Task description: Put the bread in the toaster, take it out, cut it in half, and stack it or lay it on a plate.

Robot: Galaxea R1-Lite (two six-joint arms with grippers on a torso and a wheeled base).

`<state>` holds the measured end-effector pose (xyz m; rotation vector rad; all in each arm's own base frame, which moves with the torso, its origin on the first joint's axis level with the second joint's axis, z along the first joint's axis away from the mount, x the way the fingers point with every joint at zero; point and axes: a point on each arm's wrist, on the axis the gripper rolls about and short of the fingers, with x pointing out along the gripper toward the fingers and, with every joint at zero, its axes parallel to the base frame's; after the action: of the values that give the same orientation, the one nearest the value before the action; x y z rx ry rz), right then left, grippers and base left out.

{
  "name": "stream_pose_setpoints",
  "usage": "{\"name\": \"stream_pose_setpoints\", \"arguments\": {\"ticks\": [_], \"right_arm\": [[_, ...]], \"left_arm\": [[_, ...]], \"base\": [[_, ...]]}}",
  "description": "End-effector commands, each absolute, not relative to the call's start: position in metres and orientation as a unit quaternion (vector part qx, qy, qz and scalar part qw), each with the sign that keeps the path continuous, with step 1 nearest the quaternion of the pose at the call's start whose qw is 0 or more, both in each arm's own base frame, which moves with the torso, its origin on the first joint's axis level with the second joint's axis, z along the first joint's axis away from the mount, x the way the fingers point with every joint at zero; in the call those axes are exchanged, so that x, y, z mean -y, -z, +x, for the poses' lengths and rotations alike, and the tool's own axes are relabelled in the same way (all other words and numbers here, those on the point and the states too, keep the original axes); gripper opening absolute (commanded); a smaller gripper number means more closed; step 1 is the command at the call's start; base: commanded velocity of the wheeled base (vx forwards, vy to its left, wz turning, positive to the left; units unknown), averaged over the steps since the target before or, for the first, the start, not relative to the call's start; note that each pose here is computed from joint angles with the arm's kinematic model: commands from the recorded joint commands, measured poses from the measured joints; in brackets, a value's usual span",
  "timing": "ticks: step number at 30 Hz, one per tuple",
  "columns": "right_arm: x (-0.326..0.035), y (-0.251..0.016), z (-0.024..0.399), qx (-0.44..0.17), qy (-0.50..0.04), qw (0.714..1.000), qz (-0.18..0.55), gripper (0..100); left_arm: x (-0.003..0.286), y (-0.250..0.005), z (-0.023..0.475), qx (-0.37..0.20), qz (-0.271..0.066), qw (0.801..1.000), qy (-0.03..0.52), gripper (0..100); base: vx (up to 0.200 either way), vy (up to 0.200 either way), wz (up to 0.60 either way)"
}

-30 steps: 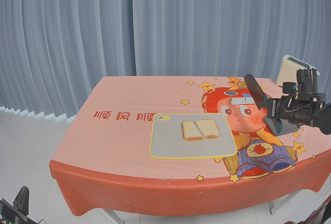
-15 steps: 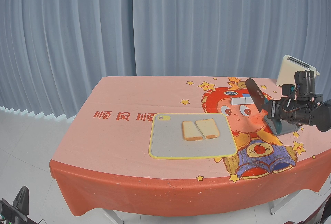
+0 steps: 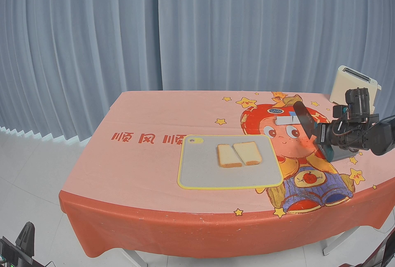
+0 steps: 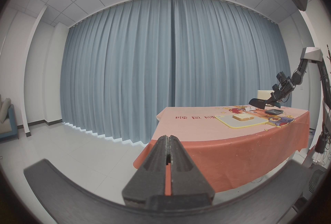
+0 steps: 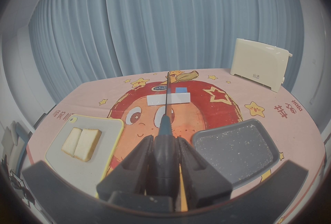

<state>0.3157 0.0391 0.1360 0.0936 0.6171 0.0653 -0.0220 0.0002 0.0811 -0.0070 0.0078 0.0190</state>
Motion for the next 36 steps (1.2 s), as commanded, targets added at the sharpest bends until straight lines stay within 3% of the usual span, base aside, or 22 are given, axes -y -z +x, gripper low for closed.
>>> {"name": "stream_pose_setpoints", "arguments": {"ticks": [1,36], "right_arm": [[-0.0393,-0.1327,0.3171,-0.309,-0.032,0.95,0.045,0],[-0.0407,-0.1249,0.3201,-0.321,-0.041,0.945,0.046,0]], "left_arm": [[-0.0002,-0.0763,-0.0206,-0.014,-0.004,1.0,-0.01,0],[-0.0002,-0.0763,-0.0206,-0.014,-0.004,1.0,-0.01,0]], "base": [[0.0,0.0,0.0],[0.0,0.0,0.0]]}}
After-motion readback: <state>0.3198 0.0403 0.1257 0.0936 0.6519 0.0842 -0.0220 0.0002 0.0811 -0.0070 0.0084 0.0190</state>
